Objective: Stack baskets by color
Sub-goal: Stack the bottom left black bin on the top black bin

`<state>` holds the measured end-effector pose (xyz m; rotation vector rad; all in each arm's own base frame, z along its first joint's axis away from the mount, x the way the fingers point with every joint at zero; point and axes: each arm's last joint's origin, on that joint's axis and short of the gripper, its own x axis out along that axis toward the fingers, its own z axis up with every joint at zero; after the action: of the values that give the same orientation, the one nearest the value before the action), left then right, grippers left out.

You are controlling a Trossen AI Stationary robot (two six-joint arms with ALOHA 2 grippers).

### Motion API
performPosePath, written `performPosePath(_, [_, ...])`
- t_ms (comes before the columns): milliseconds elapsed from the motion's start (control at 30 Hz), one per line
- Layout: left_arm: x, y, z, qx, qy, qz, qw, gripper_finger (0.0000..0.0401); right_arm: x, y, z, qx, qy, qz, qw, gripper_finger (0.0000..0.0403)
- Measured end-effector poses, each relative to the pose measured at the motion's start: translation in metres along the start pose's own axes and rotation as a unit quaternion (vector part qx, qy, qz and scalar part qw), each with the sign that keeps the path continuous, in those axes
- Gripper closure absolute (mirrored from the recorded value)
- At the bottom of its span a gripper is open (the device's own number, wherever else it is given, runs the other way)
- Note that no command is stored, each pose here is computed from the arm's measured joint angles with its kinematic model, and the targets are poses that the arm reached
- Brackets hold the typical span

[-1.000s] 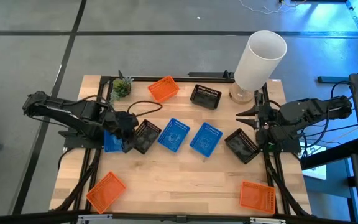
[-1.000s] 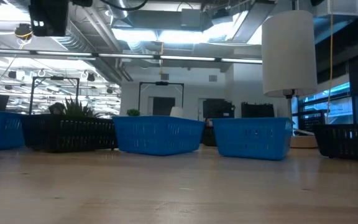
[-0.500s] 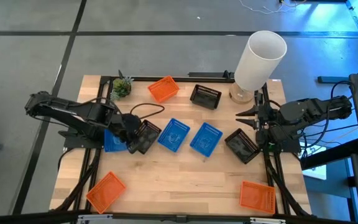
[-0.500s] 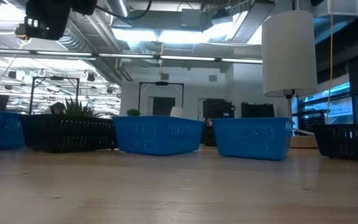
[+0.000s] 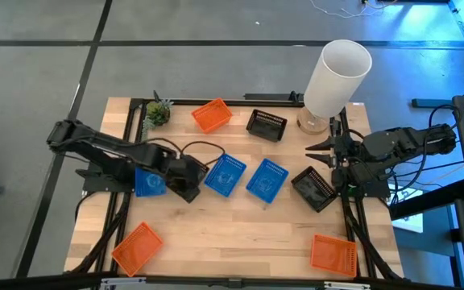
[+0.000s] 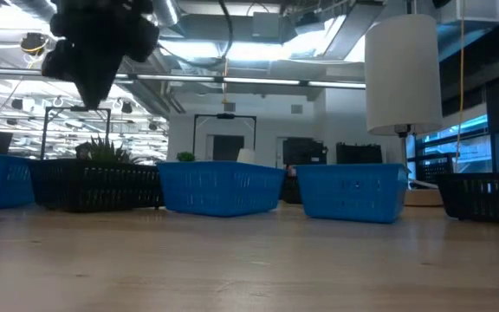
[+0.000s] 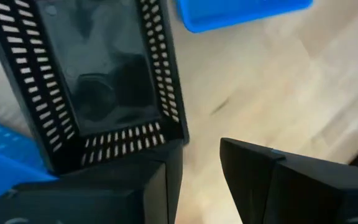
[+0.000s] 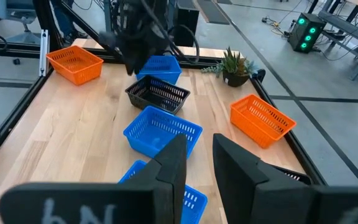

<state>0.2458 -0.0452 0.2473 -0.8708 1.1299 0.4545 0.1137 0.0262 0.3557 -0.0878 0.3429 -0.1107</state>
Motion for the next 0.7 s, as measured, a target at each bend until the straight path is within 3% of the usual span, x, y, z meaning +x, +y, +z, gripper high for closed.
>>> performPosePath(300, [0.045, -0.011, 0.004, 0.003, -0.007, 0.043, 0.999, 0.0302, 0.000, 0.001, 0.000, 0.000, 0.000, 0.009, 1.000, 0.0324])
performPosePath(700, [0.064, -0.015, 0.002, 0.020, -0.041, 0.080, 0.996, 0.0303, 0.000, 0.001, 0.000, 0.000, 0.000, 0.009, 1.000, 0.0324])
